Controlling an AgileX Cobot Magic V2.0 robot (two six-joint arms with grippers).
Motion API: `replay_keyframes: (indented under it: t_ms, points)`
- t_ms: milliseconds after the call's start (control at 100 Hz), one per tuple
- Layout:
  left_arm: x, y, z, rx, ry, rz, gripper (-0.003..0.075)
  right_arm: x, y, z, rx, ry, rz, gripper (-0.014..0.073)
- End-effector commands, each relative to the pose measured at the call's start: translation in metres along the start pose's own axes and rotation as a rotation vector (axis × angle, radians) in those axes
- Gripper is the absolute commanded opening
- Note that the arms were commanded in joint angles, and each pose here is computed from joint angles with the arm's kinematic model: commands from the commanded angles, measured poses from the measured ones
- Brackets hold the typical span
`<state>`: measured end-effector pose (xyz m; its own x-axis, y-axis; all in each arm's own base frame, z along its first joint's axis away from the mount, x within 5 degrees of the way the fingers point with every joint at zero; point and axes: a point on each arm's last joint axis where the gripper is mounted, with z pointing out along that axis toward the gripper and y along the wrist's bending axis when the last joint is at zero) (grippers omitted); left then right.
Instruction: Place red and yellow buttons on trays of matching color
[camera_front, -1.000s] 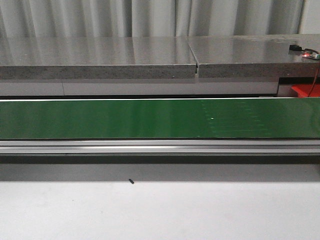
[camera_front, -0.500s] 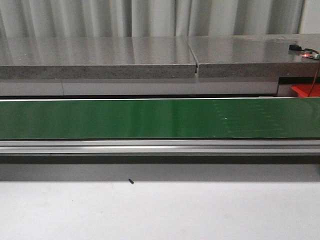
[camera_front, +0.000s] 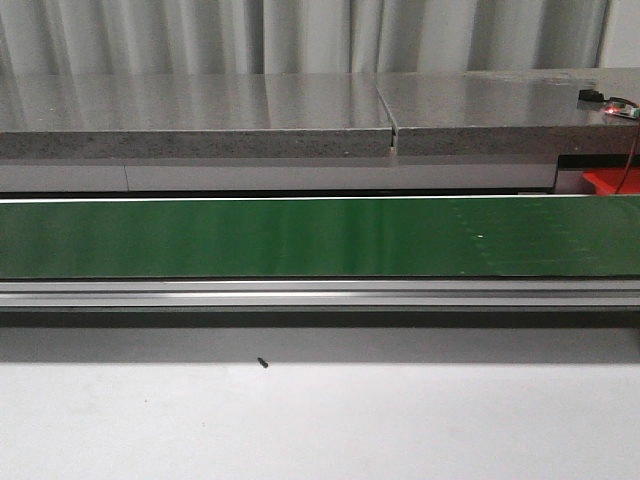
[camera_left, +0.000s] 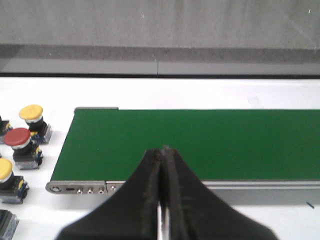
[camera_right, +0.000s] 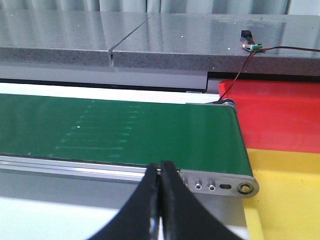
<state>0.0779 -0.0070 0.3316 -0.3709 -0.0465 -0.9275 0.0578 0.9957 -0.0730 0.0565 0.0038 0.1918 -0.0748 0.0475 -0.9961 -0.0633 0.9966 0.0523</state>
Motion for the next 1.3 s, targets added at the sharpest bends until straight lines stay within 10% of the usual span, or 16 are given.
replay_keyframes:
  t_ms: [0,610,970,1290]
  points:
    - [-0.025,-0.002,0.008,0.006,0.037,-0.018,-0.002,-0.013,0.001,-0.003,-0.006,-0.113,-0.015,-0.0069]
    - [-0.024,-0.005,0.066,0.025,0.332,-0.08,-0.0007,-0.013,0.001,-0.003,-0.006,-0.113,-0.015,-0.0069]
    - [-0.022,-0.005,0.065,0.026,0.362,-0.08,0.0632,-0.013,0.001,-0.003,-0.006,-0.113,-0.015,-0.0069]
    - [-0.022,0.021,0.064,-0.169,0.341,-0.239,0.0651,-0.013,0.001,-0.003,-0.006,-0.113,-0.015,-0.0069]
